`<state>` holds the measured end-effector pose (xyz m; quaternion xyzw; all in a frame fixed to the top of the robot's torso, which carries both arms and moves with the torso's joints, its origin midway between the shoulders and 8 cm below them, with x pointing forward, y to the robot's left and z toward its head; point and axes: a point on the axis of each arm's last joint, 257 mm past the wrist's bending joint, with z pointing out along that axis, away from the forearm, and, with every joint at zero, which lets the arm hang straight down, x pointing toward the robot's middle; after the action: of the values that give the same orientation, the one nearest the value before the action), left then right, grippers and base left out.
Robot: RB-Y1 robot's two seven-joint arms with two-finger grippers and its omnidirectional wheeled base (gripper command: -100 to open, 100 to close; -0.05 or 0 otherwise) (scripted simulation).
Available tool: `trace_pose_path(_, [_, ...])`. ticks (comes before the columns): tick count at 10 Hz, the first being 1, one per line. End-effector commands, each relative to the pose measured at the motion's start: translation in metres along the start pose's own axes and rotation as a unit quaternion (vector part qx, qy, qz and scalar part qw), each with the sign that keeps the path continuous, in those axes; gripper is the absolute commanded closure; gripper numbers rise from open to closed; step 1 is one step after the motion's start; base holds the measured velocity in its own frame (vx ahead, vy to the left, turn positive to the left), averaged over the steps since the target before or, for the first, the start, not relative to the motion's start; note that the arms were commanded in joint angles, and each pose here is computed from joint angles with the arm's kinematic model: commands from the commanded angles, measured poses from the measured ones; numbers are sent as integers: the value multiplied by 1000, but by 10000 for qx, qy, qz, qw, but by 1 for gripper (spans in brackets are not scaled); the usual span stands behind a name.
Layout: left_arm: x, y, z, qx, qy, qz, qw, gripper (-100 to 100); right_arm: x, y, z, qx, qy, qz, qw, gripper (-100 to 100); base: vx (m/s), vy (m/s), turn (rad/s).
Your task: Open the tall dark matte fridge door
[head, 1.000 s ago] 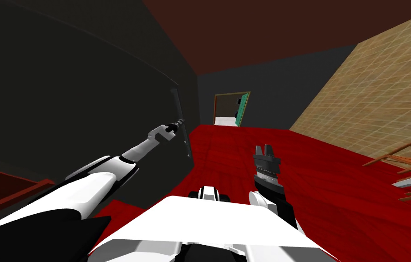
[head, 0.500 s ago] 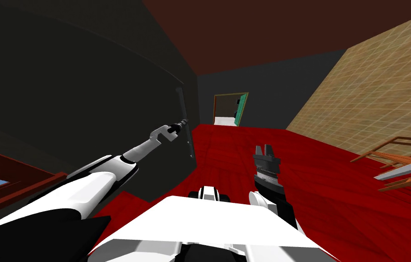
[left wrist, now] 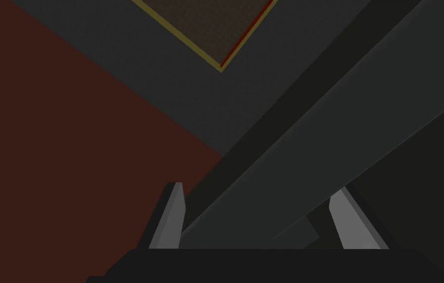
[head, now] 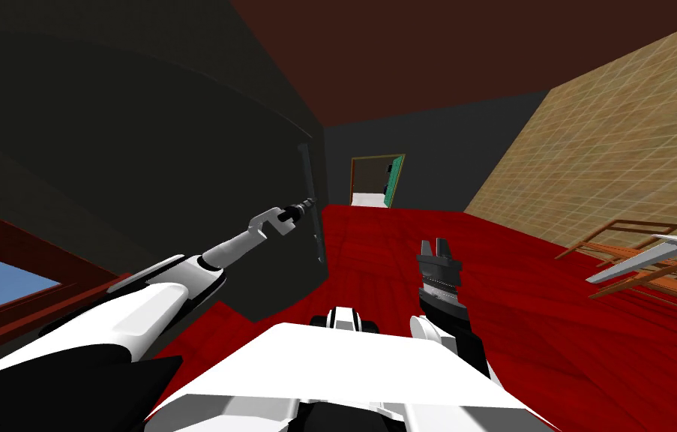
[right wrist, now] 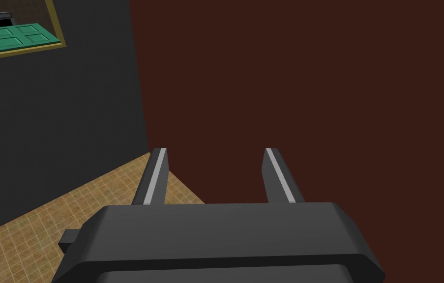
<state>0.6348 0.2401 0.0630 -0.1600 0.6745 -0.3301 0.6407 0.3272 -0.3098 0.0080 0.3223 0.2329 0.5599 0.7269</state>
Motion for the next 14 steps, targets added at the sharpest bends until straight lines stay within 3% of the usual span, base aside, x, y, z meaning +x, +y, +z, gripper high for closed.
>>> trace_pose_path(1, [17,-28,-6,294,189,-30,9994,100,0,0,0,0,0,0,10000,0,-114,73,-11])
trace_pose_path(3, [40,-57,-15,599,438,-58,9972,100,0,0,0,0,0,0,10000,0,-174,104,-9])
trace_pose_path(5, [62,-84,-26,883,694,-94,9936,100,0,0,0,-1,0,1,10000,0,-230,92,-19])
trace_pose_path(6, [62,-84,-26,893,698,-94,9935,100,0,0,0,-1,0,1,10000,0,-148,50,-18])
trace_pose_path(7, [74,-98,-33,1036,832,-114,9911,100,0,0,0,0,0,1,10000,0,-116,37,11])
trace_pose_path(8, [67,-98,-36,976,822,-75,9918,-100,0,0,0,0,0,0,10000,0,-27,15,26])
trace_pose_path(14, [48,-136,-56,1038,888,-63,9906,-100,0,0,0,1,-1,-1,10000,0,61,-6,30])
